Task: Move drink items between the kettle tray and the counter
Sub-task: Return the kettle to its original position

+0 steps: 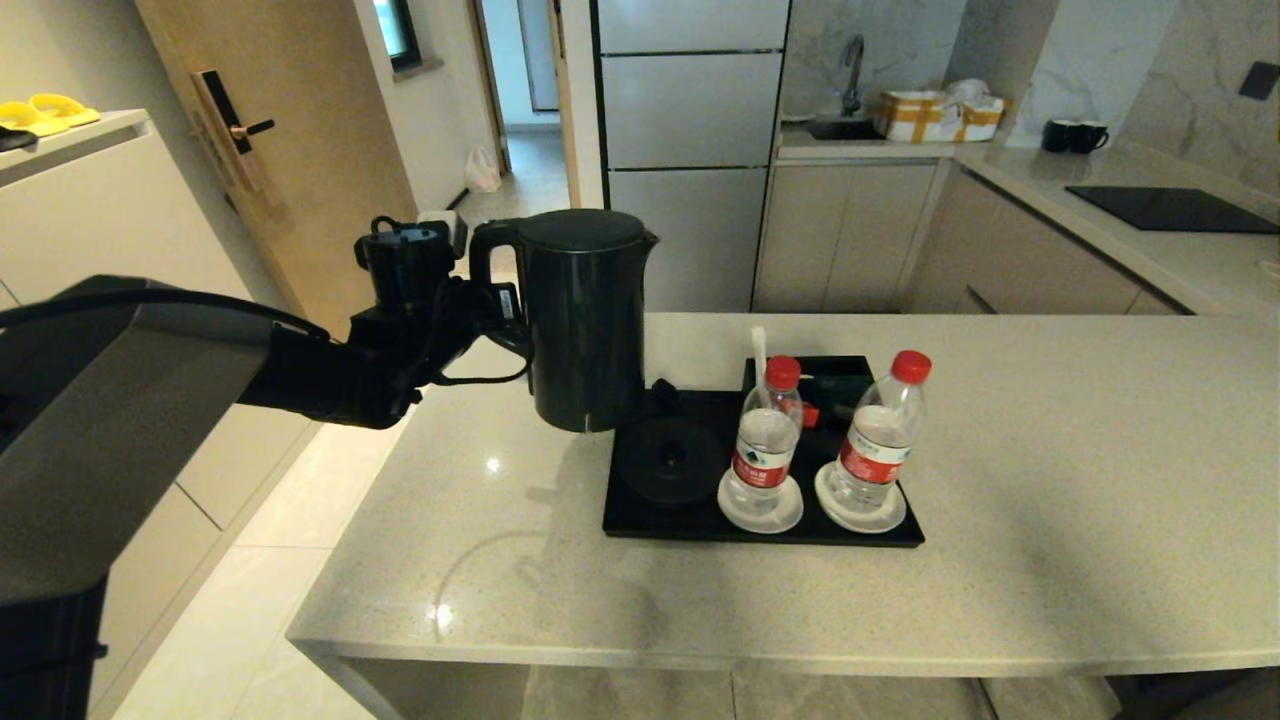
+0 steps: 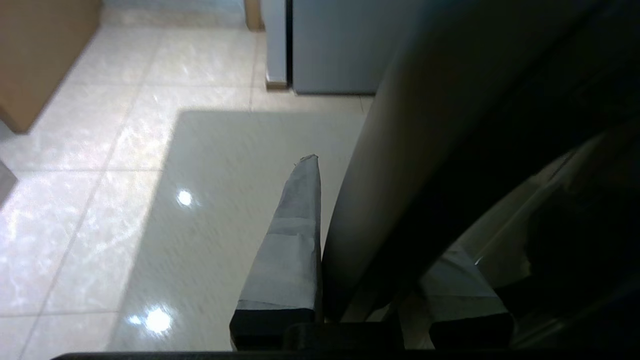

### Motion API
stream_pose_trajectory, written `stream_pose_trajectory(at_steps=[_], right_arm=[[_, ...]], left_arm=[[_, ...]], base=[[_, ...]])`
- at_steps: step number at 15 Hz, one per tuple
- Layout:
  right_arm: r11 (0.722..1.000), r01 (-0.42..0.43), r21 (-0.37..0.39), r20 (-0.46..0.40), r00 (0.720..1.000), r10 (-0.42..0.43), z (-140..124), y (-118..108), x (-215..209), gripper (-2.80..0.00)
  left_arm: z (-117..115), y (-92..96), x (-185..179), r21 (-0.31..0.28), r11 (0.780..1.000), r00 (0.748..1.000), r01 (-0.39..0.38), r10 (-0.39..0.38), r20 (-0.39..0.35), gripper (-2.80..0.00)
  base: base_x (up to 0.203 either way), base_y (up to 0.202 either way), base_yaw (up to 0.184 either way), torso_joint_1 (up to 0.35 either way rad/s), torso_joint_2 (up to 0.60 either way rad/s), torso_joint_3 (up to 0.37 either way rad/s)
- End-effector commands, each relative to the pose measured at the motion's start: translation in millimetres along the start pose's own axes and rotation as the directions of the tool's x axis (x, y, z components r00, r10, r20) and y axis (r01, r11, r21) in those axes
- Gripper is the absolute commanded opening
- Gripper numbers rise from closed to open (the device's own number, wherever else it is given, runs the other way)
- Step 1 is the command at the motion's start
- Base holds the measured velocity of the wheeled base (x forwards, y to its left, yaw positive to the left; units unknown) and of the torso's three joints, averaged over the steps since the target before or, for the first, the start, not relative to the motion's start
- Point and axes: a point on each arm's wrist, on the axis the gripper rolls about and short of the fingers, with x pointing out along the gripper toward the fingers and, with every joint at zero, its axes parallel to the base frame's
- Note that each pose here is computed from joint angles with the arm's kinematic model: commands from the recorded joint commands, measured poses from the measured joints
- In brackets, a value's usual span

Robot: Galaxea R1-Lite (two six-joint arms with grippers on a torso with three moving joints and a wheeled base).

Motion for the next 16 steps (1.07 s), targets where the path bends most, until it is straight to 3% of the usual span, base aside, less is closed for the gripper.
stream_pose_trajectory(at_steps=[1, 7, 16], right_arm=[[1.000, 0.001, 0.000, 0.000, 1.000, -0.001, 0, 0, 0, -2.80], [1.000, 0.000, 0.000, 0.002, 1.000, 0.000, 0, 0, 0, -2.80], [1.000, -0.001, 0.000, 0.001, 1.000, 0.001, 0, 0, 0, -2.80]], left_arm=[[-4, -12.0, -11, 0.001, 0.999, 0.999, 0.032, -0.032, -0.022, -2.80], [-28, -36.3, -24, 0.009, 0.995, 0.994, 0.098, -0.098, -0.055, -2.80], [-39, -56.1, -41, 0.010, 0.988, 0.985, 0.151, -0.149, -0.091, -2.80]], base=[[0.000, 0.000, 0.000, 0.000, 0.00, 0.000], [0.000, 0.000, 0.000, 0.000, 0.00, 0.000], [0.000, 0.000, 0.000, 0.000, 0.00, 0.000]])
